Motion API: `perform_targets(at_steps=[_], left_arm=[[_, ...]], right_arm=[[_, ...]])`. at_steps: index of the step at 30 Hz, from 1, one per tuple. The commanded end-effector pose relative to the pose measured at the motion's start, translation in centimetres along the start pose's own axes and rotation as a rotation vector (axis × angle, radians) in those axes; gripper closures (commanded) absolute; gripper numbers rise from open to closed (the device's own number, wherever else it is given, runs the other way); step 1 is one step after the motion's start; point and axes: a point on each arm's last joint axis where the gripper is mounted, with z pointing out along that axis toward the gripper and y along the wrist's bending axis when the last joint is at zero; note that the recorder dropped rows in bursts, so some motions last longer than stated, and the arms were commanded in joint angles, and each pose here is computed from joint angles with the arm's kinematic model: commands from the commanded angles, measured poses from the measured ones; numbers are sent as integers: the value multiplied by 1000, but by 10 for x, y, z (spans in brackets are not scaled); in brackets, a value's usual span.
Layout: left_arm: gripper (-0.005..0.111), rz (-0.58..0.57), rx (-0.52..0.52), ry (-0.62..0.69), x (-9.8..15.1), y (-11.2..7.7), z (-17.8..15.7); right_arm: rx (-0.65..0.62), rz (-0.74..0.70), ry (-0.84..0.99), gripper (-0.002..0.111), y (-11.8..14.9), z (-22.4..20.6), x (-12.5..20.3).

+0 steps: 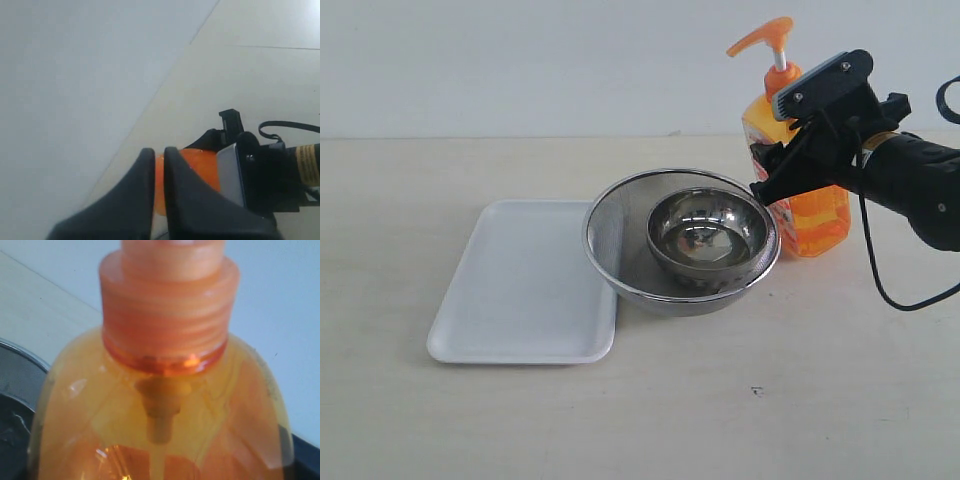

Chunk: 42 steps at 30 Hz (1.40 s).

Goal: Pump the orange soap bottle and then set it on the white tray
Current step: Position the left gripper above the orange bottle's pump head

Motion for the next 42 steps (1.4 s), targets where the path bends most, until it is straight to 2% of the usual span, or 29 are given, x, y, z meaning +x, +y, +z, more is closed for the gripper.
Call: perform_targets(at_steps=[1,9,13,21,30,42], left_arm=[[102,-8,18,7,7,-1,14],[102,25,65,-17,-2,-1,27],[102,21,66,-11,-7,12,29],[102,-54,32,8,0,38,32],[102,-67,54,55,19,34,58],[102,-71,59,59,20,33,60]], right_arm=[[38,-21,-101,108,-8,-3,-15],[34,-19,-91,108,-7,-3,-14],[34,-17,-91,108,-7,-3,-14],[33,-17,-87,108,-7,-3,-14],[32,-9,-87,108,-7,-3,-14],[31,-9,-81,108,-7,-2,-13]])
